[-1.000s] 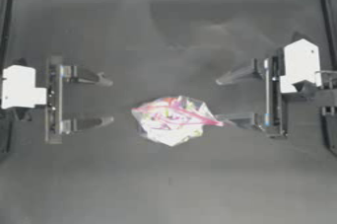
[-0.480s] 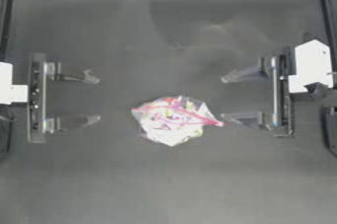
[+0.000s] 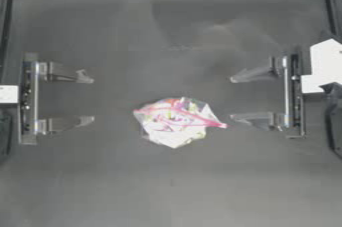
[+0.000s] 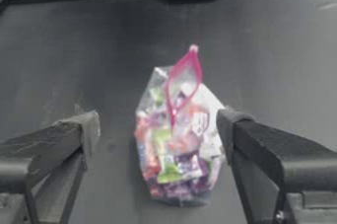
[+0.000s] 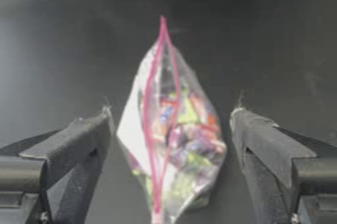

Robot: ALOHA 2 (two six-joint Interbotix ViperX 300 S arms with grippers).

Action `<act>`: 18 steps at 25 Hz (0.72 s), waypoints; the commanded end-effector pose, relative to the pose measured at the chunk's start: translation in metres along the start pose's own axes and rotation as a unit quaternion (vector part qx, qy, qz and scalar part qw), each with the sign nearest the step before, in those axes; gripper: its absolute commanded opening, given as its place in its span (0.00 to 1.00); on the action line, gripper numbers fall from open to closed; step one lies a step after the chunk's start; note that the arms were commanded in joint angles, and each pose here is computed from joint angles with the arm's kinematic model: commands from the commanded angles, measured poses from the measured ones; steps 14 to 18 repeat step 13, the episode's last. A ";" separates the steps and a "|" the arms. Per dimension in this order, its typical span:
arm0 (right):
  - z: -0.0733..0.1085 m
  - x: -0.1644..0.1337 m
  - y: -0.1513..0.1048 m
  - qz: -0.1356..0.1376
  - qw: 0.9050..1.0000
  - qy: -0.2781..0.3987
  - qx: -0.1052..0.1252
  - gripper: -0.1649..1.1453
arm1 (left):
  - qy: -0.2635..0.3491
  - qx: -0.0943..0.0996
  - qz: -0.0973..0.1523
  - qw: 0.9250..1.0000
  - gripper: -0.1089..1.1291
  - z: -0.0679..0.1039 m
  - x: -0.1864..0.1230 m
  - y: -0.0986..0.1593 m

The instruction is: Put candy in bag

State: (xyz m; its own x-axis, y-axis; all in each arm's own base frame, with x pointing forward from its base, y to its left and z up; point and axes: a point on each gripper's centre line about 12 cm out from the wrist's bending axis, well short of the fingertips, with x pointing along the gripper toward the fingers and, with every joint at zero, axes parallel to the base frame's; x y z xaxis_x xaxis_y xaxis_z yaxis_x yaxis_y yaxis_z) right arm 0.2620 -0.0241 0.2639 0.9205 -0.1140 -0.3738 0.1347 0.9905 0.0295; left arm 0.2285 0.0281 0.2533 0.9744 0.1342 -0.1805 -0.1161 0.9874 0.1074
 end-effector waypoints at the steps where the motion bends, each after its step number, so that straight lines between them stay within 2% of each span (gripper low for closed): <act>1: 0.006 -0.005 0.000 0.002 1.000 -0.014 -0.001 0.88 | -0.012 -0.001 0.001 1.000 0.90 0.006 -0.004 0.001; 18: 0.003 -0.013 0.000 0.003 1.000 -0.022 -0.002 0.88 | -0.030 -0.003 0.001 1.000 0.90 0.012 -0.017 0.001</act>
